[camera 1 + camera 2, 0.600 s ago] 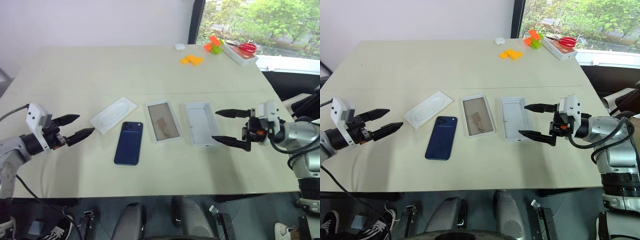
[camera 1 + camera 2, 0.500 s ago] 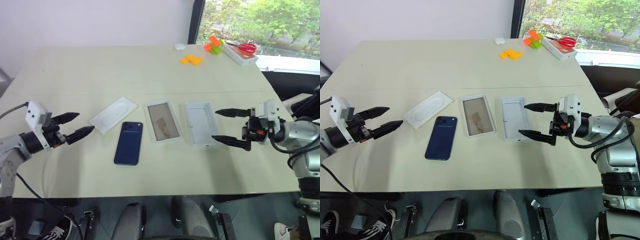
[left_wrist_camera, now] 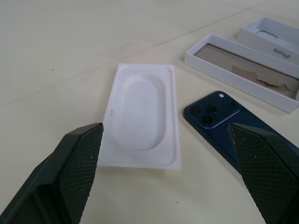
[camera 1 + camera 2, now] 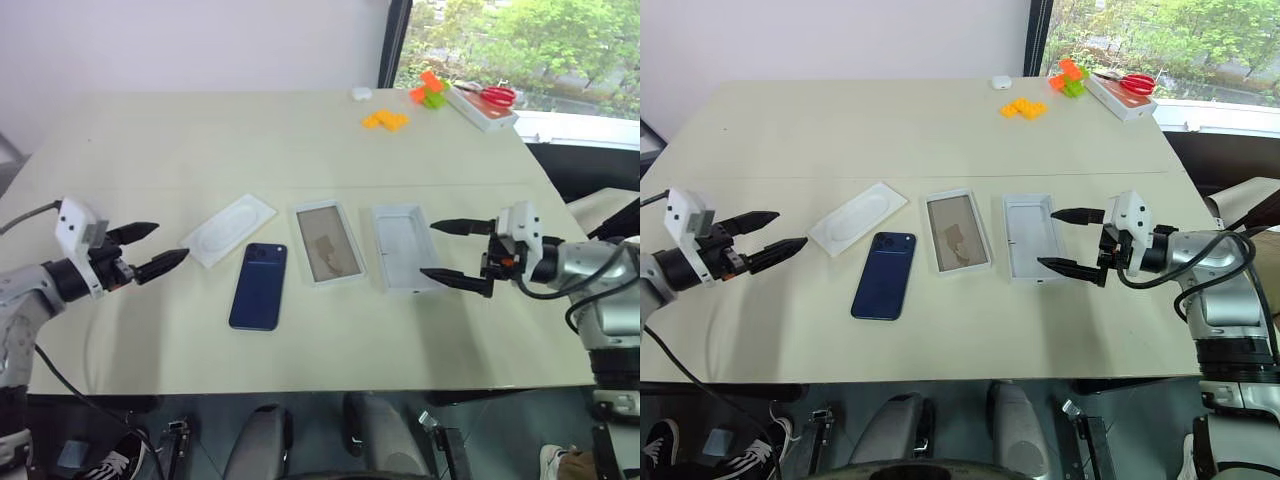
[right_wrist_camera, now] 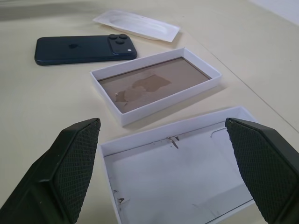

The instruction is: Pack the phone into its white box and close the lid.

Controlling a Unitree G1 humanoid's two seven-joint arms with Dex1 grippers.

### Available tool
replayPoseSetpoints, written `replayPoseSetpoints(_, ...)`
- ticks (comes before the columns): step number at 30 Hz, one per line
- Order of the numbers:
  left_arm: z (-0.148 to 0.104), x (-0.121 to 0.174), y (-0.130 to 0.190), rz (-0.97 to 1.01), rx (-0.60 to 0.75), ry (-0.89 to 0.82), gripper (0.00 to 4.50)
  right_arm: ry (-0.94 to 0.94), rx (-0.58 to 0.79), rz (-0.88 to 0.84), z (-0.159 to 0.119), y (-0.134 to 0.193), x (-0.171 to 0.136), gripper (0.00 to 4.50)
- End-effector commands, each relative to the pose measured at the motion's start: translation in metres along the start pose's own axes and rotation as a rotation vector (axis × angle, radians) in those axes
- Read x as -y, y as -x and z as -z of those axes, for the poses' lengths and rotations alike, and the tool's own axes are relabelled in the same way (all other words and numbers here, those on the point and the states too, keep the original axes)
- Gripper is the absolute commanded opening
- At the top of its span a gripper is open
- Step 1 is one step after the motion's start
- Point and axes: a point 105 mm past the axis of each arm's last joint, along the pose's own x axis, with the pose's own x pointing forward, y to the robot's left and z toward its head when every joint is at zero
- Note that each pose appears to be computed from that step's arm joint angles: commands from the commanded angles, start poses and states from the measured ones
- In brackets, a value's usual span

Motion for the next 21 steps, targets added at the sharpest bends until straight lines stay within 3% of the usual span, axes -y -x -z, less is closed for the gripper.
replayPoseSetpoints(1,-0.009,-0.005,-0.002,-0.015,-0.001,-0.041,4.50,0.045,0.019,0.007,-0.011,-0.001,0.001,4.48)
replayPoseSetpoints(8,-0.016,-0.026,-0.006,-0.088,-0.016,-0.014,4.50,0.029,-0.030,0.026,-0.005,-0.018,0.002,4.48)
replayPoseSetpoints(14,-0.013,-0.026,-0.015,-0.099,-0.046,-0.017,4.50,0.043,-0.047,0.062,-0.007,-0.032,0.001,4.48)
replayPoseSetpoints(21,-0.025,-0.021,-0.028,-0.112,0.009,-0.016,4.50,0.048,-0.010,0.124,-0.027,-0.046,0.012,4.48)
